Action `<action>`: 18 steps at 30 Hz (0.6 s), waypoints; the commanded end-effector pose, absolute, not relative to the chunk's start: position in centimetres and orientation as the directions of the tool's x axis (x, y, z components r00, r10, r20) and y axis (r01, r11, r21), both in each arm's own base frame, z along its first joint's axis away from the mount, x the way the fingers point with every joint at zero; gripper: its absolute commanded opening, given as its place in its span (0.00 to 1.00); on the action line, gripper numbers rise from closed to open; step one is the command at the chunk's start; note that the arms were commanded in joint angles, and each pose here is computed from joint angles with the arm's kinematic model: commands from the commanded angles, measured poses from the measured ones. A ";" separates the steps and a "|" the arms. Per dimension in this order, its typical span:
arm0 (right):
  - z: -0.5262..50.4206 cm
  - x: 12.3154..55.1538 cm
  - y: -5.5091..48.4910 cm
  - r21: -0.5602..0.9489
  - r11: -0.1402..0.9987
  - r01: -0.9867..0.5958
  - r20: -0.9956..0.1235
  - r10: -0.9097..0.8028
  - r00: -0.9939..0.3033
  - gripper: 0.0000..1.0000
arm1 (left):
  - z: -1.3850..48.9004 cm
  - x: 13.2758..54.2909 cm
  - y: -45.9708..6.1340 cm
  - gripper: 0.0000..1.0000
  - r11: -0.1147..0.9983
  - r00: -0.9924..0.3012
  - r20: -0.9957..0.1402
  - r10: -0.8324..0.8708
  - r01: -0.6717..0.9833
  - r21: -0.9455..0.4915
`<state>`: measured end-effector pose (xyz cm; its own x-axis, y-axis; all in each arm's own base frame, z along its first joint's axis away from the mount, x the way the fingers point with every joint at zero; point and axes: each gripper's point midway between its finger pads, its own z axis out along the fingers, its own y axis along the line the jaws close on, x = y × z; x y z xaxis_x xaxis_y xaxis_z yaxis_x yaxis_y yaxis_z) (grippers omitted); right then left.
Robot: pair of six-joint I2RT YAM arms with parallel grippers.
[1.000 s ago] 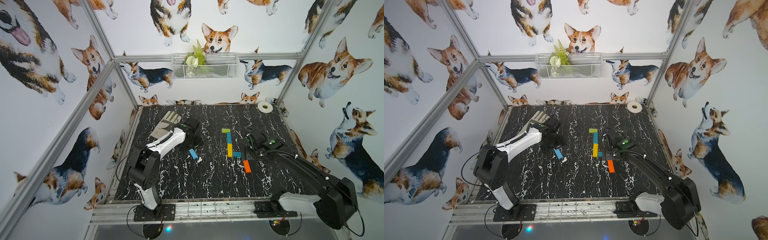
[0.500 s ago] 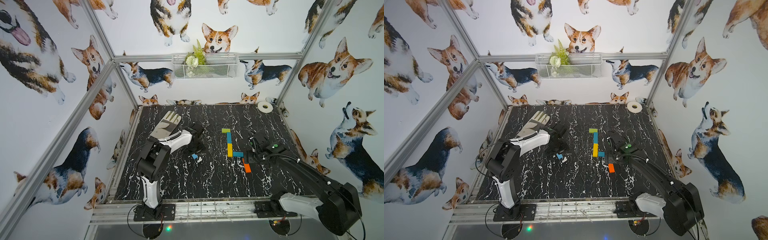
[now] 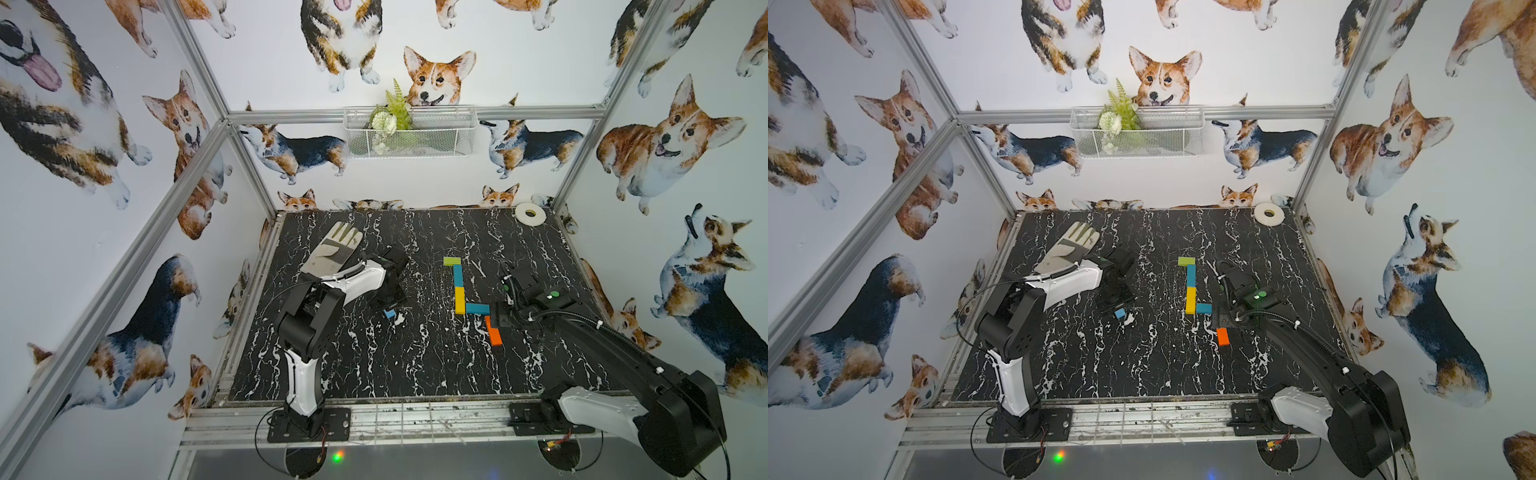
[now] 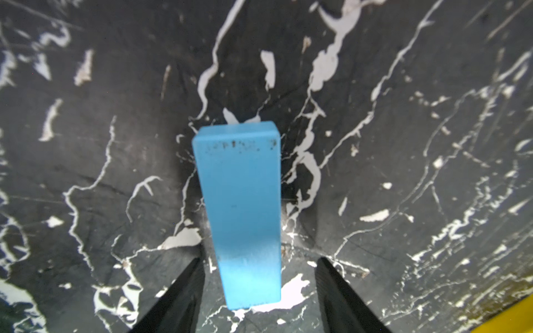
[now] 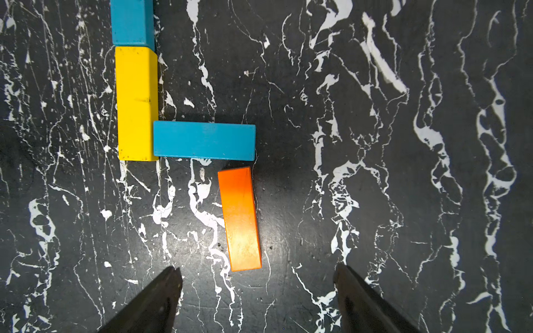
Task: Assemble a giraffe with building blocks
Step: Pick up the building block from the center of the board.
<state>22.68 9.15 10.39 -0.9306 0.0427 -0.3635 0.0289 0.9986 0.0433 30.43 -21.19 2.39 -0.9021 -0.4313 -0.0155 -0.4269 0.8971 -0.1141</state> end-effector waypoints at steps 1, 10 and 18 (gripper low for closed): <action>10.5 22.9 9.3 0.055 0.998 0.027 -0.376 0.046 -0.925 0.88 | 2.4 30.5 -20.8 0.62 0.896 -0.899 -0.028 -0.438 -0.433 -0.101; 10.3 22.9 9.1 0.052 0.998 0.030 -0.377 0.047 -0.925 0.88 | 1.7 29.8 -20.9 0.36 0.900 -0.904 0.003 -0.428 -0.426 -0.098; 11.0 23.0 9.0 0.068 0.997 0.029 -0.403 0.054 -0.914 0.88 | 1.5 29.5 -21.0 0.19 0.907 -0.913 0.014 -0.409 -0.408 -0.105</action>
<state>22.60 8.97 10.13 -0.9315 0.0515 -0.3602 0.0349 0.9980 0.0524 29.95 -20.99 1.81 -0.9102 -0.4142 -0.0054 -0.4114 0.9053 -0.1057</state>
